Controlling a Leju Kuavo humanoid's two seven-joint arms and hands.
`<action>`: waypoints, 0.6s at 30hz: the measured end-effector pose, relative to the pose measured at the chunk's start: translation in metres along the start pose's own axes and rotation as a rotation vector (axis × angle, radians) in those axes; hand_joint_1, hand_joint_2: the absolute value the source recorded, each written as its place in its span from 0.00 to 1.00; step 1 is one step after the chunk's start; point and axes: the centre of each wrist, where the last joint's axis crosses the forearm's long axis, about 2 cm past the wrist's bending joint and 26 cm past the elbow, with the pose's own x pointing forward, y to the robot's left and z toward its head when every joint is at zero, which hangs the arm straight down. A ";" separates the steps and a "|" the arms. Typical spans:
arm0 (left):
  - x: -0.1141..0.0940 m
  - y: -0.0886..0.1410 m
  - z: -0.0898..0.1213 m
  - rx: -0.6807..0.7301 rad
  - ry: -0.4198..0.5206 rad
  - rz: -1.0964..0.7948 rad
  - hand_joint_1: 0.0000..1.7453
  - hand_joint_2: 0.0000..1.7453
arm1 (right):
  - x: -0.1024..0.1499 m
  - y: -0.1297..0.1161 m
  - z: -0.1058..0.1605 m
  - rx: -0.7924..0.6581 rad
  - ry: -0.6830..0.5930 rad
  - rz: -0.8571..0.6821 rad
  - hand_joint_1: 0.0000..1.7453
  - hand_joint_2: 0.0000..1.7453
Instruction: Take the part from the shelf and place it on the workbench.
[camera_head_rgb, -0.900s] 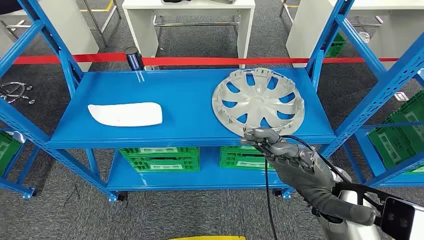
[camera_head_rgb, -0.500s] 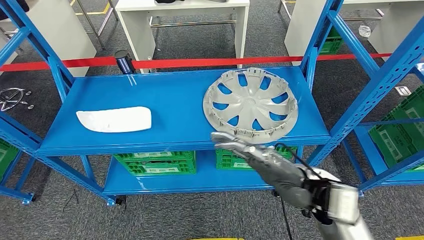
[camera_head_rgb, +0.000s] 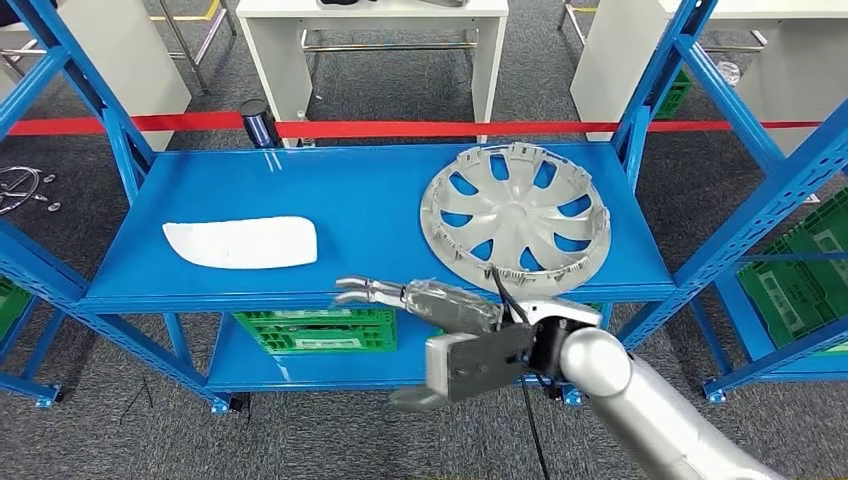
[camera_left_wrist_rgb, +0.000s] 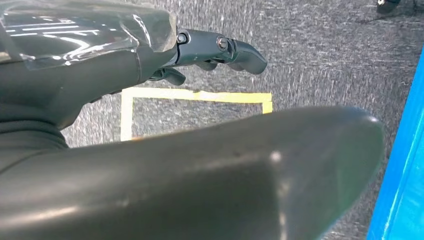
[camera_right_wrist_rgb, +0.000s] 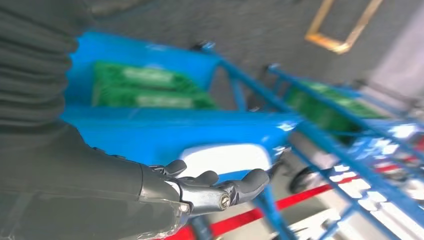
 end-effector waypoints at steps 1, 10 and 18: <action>0.000 -0.001 -0.001 -0.001 0.002 0.006 0.00 0.00 | -0.002 -0.005 -0.005 -0.017 0.032 0.043 0.00 1.00; 0.003 -0.005 0.005 0.002 0.027 0.058 0.00 0.00 | -0.023 -0.028 -0.044 -0.162 0.335 0.465 0.00 1.00; 0.004 -0.003 0.006 0.008 0.031 0.048 0.00 0.00 | -0.048 -0.030 -0.048 -0.097 0.518 0.565 0.00 1.00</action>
